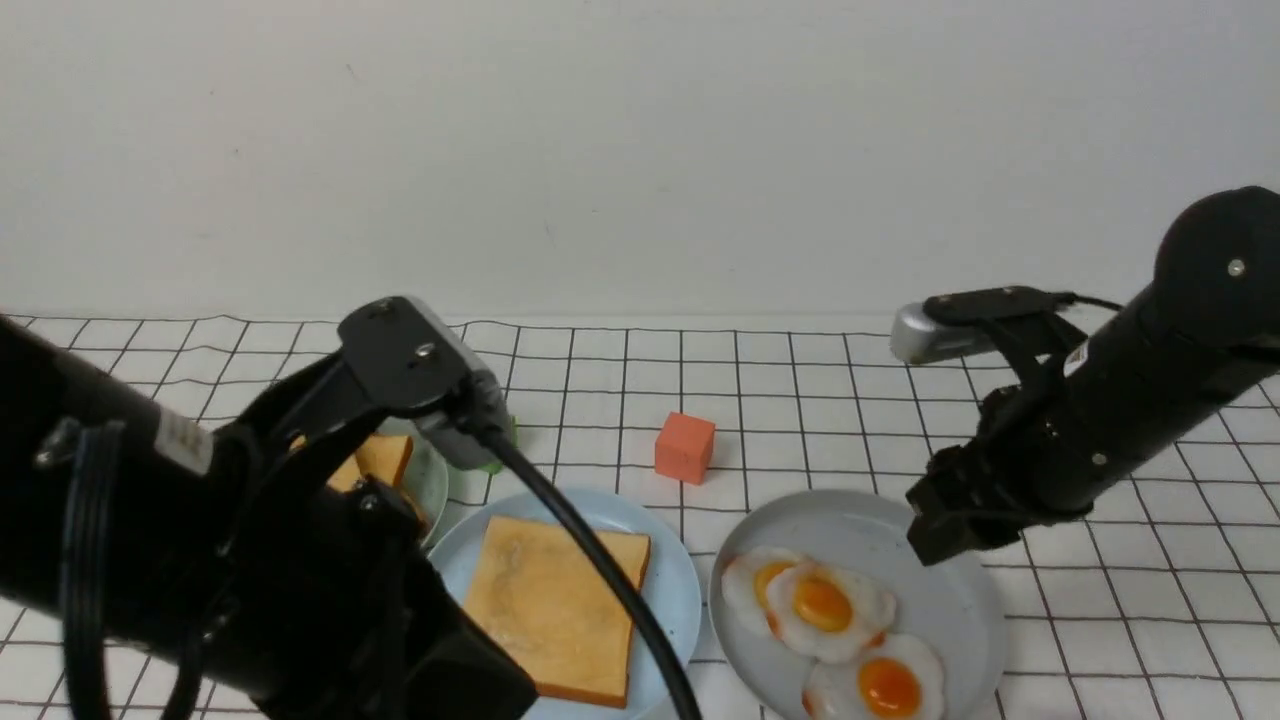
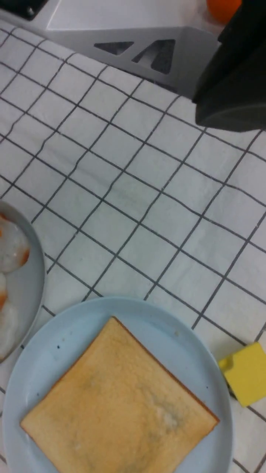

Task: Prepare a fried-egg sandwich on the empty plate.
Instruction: Use the right arm to grab a fried egg

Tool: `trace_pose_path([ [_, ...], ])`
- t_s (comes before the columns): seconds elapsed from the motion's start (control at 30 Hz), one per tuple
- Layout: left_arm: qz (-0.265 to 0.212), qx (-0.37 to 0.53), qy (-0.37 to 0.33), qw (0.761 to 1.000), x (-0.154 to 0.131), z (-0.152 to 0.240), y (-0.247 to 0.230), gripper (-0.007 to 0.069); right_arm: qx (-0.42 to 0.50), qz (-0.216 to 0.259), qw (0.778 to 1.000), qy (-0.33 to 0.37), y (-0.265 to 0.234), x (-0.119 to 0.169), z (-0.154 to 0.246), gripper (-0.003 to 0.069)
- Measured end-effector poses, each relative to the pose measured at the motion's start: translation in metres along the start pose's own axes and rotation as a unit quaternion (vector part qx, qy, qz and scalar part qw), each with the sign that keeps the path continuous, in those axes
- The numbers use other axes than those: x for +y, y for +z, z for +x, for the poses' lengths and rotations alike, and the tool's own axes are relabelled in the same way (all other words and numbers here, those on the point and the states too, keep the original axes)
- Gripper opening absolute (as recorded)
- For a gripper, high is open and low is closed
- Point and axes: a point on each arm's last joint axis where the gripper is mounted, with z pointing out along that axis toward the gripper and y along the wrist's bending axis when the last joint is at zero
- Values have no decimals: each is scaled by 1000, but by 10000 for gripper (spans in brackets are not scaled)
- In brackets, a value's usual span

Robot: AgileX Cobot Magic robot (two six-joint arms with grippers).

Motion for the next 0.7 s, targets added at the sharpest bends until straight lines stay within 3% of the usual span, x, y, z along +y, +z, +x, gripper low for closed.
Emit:
trace_pose_path([
  [0.07, 13, -14, -4, 1000, -8, 1, -8, -13, -8, -1, 993, -122, 6, 4, -9, 326],
  [0.27, 13, -9, -38, 999, -13, 5, -16, -13, -14, -4, 954, -301, 36, 16, -22, 296],
  [0.43, -17, 7, -66, 998, -12, 11, -21, -13, -13, -24, 946, -322, 50, 15, -24, 287],
  [0.6, -39, 4, -73, 997, -14, 16, -30, -13, -20, -88, 949, -302, 45, -6, -43, 287],
  [0.7, -41, 6, -80, 996, -15, 18, -31, -13, -19, -102, 941, -323, 37, -17, -54, 287],
])
